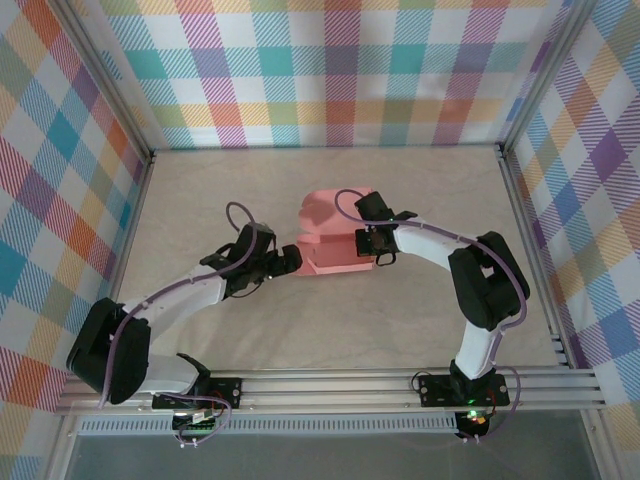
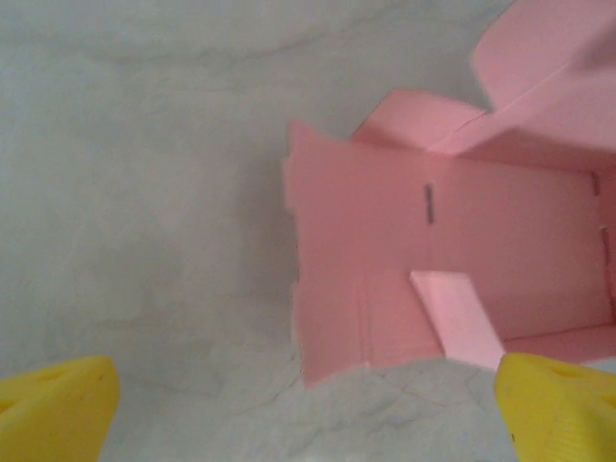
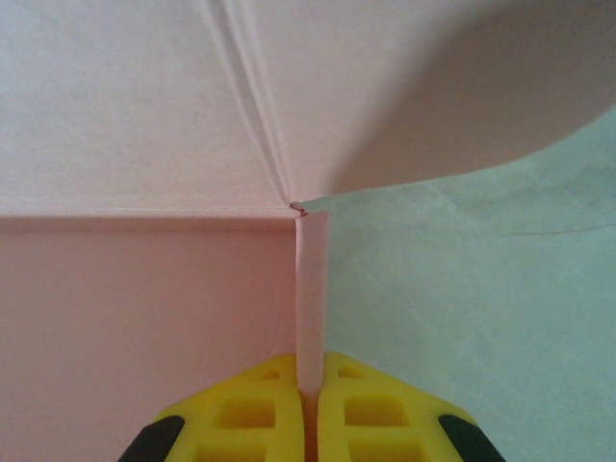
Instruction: Fold the paper box
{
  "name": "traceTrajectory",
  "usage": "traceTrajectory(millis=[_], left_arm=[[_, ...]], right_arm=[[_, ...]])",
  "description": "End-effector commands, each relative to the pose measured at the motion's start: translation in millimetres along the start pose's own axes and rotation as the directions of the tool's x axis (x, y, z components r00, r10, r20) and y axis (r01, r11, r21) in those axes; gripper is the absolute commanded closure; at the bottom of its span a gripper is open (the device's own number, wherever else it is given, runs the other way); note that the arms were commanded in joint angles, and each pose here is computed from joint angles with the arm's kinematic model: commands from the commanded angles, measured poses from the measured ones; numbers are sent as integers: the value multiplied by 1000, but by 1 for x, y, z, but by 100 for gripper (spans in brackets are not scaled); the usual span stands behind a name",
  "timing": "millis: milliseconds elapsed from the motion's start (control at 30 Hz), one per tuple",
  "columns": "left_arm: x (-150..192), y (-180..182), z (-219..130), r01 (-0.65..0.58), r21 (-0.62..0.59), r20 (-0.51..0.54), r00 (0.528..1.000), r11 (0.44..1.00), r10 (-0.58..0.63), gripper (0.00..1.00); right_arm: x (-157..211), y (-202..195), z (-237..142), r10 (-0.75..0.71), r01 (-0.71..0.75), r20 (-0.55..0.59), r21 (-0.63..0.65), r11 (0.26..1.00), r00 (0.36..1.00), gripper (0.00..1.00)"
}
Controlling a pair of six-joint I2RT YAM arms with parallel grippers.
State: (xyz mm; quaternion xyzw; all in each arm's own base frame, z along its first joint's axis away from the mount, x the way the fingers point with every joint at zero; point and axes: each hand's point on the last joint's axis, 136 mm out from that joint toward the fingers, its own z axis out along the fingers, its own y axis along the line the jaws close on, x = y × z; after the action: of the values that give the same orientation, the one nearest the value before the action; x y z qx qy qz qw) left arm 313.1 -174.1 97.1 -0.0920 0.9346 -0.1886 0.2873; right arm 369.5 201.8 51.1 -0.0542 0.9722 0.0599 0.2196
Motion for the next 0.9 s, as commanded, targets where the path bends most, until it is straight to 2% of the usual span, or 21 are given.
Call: traceTrajectory(millis=[0, 167, 200, 400, 533, 733, 867], left_arm=[[-41, -31, -4, -78, 155, 63, 996, 985, 69, 5], [-53, -76, -8, -65, 364, 46, 998, 929, 52, 24], [-54, -81, -7, -73, 381, 44, 997, 922, 60, 25], [-77, -71, 7, -182, 288, 99, 982, 940, 160, 25], [-97, -66, 3, -215, 335, 158, 973, 917, 171, 24], [-88, -92, -6, -378, 492, 151, 924, 784, 351, 21], [-77, -118, -12, -391, 639, 116, 900, 662, 420, 30]], right_arm=[[2, 6, -14, 18, -23, -54, -107, 994, 998, 94], [5, 6, -22, 57, -80, -115, -206, 975, 992, 93], [5, 6, -22, 61, -87, -122, -222, 971, 991, 93], [7, 3, -31, 60, -98, -145, -271, 958, 988, 93], [7, -1, -41, 57, -99, -145, -308, 946, 988, 93], [7, 1, -52, 33, -82, -136, -371, 925, 990, 94], [8, 4, -53, 10, -67, -147, -388, 919, 989, 94]])
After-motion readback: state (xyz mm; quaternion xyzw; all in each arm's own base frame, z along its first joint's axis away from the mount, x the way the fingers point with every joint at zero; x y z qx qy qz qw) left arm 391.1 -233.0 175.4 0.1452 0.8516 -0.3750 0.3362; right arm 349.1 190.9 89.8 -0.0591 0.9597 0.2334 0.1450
